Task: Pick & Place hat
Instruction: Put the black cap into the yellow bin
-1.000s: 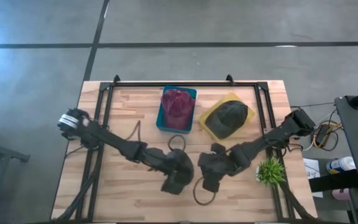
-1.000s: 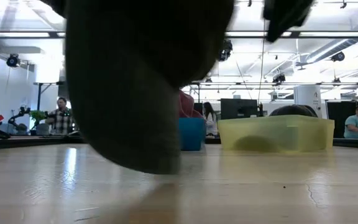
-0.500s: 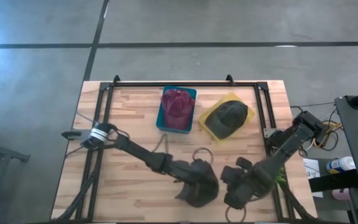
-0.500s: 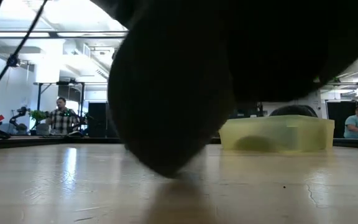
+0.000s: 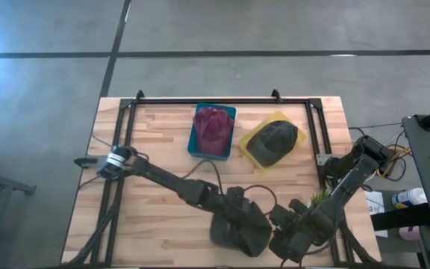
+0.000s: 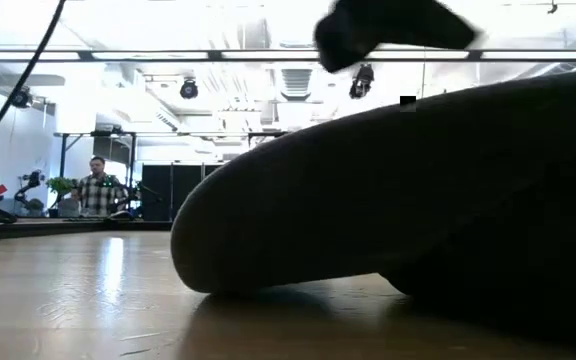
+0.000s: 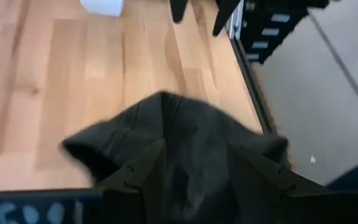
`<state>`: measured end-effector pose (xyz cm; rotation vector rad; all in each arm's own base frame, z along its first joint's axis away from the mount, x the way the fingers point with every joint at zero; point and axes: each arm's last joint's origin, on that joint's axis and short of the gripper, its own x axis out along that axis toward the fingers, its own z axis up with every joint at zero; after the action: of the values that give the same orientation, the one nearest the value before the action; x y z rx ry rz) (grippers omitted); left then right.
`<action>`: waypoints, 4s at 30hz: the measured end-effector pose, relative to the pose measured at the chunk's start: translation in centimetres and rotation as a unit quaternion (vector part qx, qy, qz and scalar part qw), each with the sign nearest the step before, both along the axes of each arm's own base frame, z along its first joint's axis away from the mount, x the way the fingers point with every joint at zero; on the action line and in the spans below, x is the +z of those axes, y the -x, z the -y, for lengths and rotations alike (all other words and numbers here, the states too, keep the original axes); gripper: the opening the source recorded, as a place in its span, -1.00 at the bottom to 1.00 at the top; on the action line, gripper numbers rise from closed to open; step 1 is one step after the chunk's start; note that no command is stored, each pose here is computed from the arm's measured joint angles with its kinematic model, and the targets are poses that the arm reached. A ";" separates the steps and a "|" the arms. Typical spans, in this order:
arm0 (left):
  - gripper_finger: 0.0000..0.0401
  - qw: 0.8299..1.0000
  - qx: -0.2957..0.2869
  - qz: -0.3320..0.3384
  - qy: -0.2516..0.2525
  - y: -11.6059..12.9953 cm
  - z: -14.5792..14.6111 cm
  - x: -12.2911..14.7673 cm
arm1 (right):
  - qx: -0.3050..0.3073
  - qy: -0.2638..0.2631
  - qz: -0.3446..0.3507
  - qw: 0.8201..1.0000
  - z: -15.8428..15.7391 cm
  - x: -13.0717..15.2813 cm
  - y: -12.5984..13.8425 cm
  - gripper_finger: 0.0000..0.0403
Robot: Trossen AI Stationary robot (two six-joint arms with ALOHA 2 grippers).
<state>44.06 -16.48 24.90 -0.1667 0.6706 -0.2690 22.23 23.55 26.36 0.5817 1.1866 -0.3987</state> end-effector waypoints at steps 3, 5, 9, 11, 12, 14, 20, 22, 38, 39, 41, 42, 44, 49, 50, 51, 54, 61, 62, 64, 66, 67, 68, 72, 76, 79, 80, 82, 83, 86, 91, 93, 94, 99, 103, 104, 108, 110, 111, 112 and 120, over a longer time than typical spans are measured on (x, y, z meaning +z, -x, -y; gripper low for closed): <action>-0.18 0.998 -0.007 -0.053 -0.017 1.7 -0.4 0.3 | -0.003 -0.019 0.032 0.999 -0.3 -1.6 -0.5 -0.31; -0.18 0.994 -0.008 -0.103 -0.034 2.8 -0.6 -0.8 | -0.002 -0.034 0.048 0.998 -0.3 -2.9 -0.8 -0.31; -0.18 0.986 0.001 -0.162 -0.038 4.6 -0.5 -3.3 | 0.005 -0.064 0.087 0.994 -0.4 -5.8 -2.1 -0.31; -0.18 0.983 0.004 -0.178 -0.033 5.2 -0.2 -4.6 | 0.012 -0.085 0.103 0.991 -0.3 -7.2 -3.0 -0.31; -0.18 0.983 0.006 -0.182 -0.029 5.5 -0.1 -5.3 | 0.016 -0.099 0.114 0.988 -0.3 -7.8 -3.4 -0.31; -0.18 0.985 0.012 -0.174 -0.013 5.8 0.2 -6.5 | 0.020 -0.112 0.115 0.987 -0.1 -9.1 -4.0 -0.31; -0.18 0.990 0.038 -0.126 0.046 5.6 0.2 -7.8 | 0.025 -0.125 0.118 0.985 0.3 -11.9 -5.3 -0.31; -0.18 0.990 0.046 -0.122 0.055 5.6 -0.1 -8.2 | 0.025 -0.123 0.119 0.985 0.5 -12.8 -5.7 -0.31; -0.18 0.986 0.092 -0.122 0.065 5.2 -1.2 -10.5 | 0.138 0.075 0.080 0.984 0.0 -13.4 -9.6 -0.31; -0.18 0.986 0.099 -0.117 0.062 5.1 -1.4 -10.5 | 0.175 0.086 0.085 0.977 -0.5 -13.2 -9.9 -0.31; -0.18 0.986 0.115 -0.111 0.056 4.8 -1.9 -10.5 | 0.237 0.111 0.080 0.962 -1.0 -12.7 -10.1 -0.31; -0.18 0.985 0.121 -0.110 0.055 4.7 -2.3 -10.5 | 0.262 0.117 0.065 0.956 -1.0 -12.5 -10.0 -0.31; -0.18 0.984 0.130 -0.109 0.054 4.5 -3.0 -10.5 | 0.303 0.119 0.028 0.945 -0.7 -12.4 -9.5 -0.31; -0.18 0.982 0.145 -0.110 0.055 4.2 -4.3 -10.6 | 0.368 0.117 0.027 0.922 -1.3 -11.2 -8.5 -0.31; -0.18 0.982 0.145 -0.108 0.052 4.1 -4.4 -10.5 | 0.370 0.114 0.034 0.921 -1.5 -10.8 -8.4 -0.31; -0.18 0.983 0.141 -0.107 0.048 4.1 -4.4 -10.4 | 0.372 0.113 0.040 0.920 -1.8 -10.4 -8.3 -0.31; -0.18 0.987 0.125 -0.099 0.032 4.2 -4.3 -9.9 | 0.375 0.131 0.050 0.916 -2.3 -9.1 -7.6 -0.31; -0.18 0.995 0.087 -0.048 -0.003 4.9 -3.8 -7.0 | 0.351 0.195 0.042 0.915 -2.3 -6.1 -5.1 -0.31; -0.18 0.996 0.076 -0.042 -0.013 5.1 -3.7 -6.6 | 0.354 0.197 0.036 0.914 -2.4 -6.0 -4.7 -0.31; -0.18 0.997 0.046 -0.036 -0.043 5.5 -3.4 -6.1 | 0.370 0.199 0.026 0.907 -2.9 -6.1 -3.8 -0.31; -0.18 0.997 0.013 -0.034 -0.071 6.0 -3.1 -5.7 | 0.400 0.203 0.017 0.893 -3.4 -6.5 -3.1 -0.31; -0.18 0.996 0.003 -0.038 -0.079 6.1 -3.0 -5.8 | 0.412 0.207 0.016 0.887 -3.7 -6.8 -2.9 -0.31; -0.18 0.996 -0.007 -0.040 -0.079 6.2 -2.9 -5.8 | 0.426 0.212 0.015 0.879 -4.0 -7.0 -2.6 -0.31; -0.18 0.995 -0.026 -0.062 -0.074 6.3 -2.7 -6.6 | 0.445 0.227 -0.010 0.866 -4.2 -8.7 -2.4 -0.31; -0.18 0.992 -0.034 -0.079 -0.088 6.2 -2.7 -7.7 | 0.465 0.253 -0.032 0.848 -4.1 -10.4 -2.6 -0.31; -0.18 0.991 -0.040 -0.088 -0.095 6.1 -2.7 -8.6 | 0.487 0.271 -0.052 0.829 -4.0 -11.7 -2.6 -0.31; -0.18 0.990 -0.043 -0.090 -0.098 6.0 -2.6 -8.9 | 0.491 0.275 -0.060 0.824 -3.9 -12.2 -2.4 -0.31; -0.18 0.989 -0.049 -0.097 -0.100 6.0 -2.5 -9.5 | 0.488 0.298 -0.063 0.818 -3.5 -12.7 -2.3 -0.31; -0.18 0.989 -0.051 -0.100 -0.099 5.9 -2.5 -9.8 | 0.483 0.315 -0.062 0.814 -3.3 -12.8 -2.3 -0.31; -0.18 0.989 -0.052 -0.098 -0.096 5.7 -2.4 -10.2 | 0.470 0.359 -0.053 0.805 -2.8 -13.0 -2.5 -0.31; -0.18 0.993 -0.050 -0.066 -0.086 5.2 -2.2 -10.1 | 0.479 0.362 -0.028 0.799 -2.7 -13.3 -3.3 -0.31; -0.18 0.994 -0.050 -0.052 -0.081 5.0 -2.1 -10.0 | 0.489 0.356 -0.015 0.796 -2.9 -13.4 -3.6 -0.31; -0.18 0.994 -0.049 -0.049 -0.079 4.9 -2.1 -9.9 | 0.493 0.356 -0.008 0.794 -3.0 -13.3 -3.7 -0.31; -0.18 0.995 -0.046 -0.046 -0.077 4.9 -2.1 -9.6 | 0.510 0.360 0.004 0.782 -3.5 -12.5 -4.2 -0.36; -0.18 0.996 -0.039 -0.036 -0.066 5.1 -2.0 -8.2 | 0.506 0.357 0.013 0.785 -3.7 -11.7 -4.5 -0.52; -0.18 0.997 -0.038 -0.034 -0.063 5.0 -2.0 -7.9 | 0.502 0.356 0.018 0.788 -3.7 -11.5 -4.6 -0.58; -0.18 0.997 -0.037 -0.026 -0.061 5.0 -2.0 -7.0 | 0.492 0.352 0.027 0.796 -3.7 -10.9 -5.1 -0.84; -0.18 0.997 -0.037 -0.038 -0.064 5.2 -2.0 -6.8 | 0.487 0.350 0.034 0.800 -3.7 -10.4 -5.4 -0.93; -0.18 0.996 -0.037 -0.045 -0.067 5.2 -2.0 -6.6 | 0.484 0.349 0.039 0.802 -3.7 -10.1 -5.4 -0.94; -0.18 0.996 -0.037 -0.050 -0.069 5.3 -2.1 -6.1 | 0.479 0.346 0.047 0.805 -3.7 -9.5 -5.5 -0.94; -0.18 0.994 0.016 -0.051 -0.095 8.5 -3.0 2.0 | 0.402 0.260 0.099 0.872 -2.1 -4.0 -4.3 -0.95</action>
<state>35.59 -13.51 26.88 -0.0091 0.7909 -0.1659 26.58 25.69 22.37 -0.3515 0.9643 0.0701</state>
